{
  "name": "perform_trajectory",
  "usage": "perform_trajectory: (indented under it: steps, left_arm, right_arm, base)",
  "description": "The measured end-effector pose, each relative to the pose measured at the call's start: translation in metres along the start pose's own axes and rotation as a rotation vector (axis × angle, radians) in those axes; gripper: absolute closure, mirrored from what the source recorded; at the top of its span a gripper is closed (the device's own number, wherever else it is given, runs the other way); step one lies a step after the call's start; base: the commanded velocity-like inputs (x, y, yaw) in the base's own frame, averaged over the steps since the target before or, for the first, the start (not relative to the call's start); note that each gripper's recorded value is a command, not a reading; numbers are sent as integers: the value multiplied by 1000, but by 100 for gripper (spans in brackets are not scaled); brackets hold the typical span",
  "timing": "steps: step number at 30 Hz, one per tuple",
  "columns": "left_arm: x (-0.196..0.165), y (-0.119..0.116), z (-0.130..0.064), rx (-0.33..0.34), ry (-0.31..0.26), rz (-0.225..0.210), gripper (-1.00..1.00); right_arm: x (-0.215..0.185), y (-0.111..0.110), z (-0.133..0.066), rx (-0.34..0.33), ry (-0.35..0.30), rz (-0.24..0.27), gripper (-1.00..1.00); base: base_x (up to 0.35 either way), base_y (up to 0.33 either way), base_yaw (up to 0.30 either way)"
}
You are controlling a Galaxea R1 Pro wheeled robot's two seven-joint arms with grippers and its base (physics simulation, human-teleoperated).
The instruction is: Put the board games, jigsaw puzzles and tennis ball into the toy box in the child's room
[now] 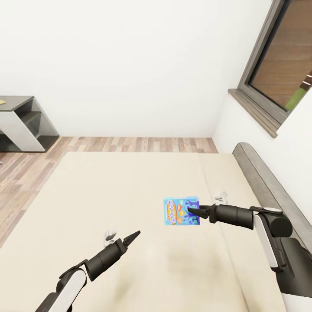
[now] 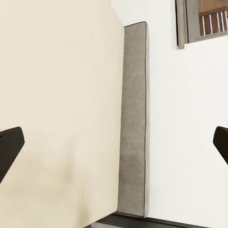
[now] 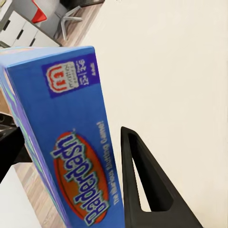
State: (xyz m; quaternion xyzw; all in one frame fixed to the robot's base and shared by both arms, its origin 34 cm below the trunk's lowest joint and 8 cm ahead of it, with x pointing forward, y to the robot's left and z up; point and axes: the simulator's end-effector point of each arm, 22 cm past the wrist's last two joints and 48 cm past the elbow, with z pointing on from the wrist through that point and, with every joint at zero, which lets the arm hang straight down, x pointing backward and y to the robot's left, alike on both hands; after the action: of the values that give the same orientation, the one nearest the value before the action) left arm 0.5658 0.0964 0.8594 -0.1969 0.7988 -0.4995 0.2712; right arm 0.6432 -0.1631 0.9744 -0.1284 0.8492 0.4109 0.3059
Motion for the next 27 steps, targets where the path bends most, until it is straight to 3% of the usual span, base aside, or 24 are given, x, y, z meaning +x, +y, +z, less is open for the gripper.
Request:
perform_trajectory:
  steps: [27]
  left_arm:
    - [-9,-18,-3,25,-18,31,-100]
  right_arm:
    - [-14,18,-8,-10,-26,-34,100]
  base:
    - [0,0,0]
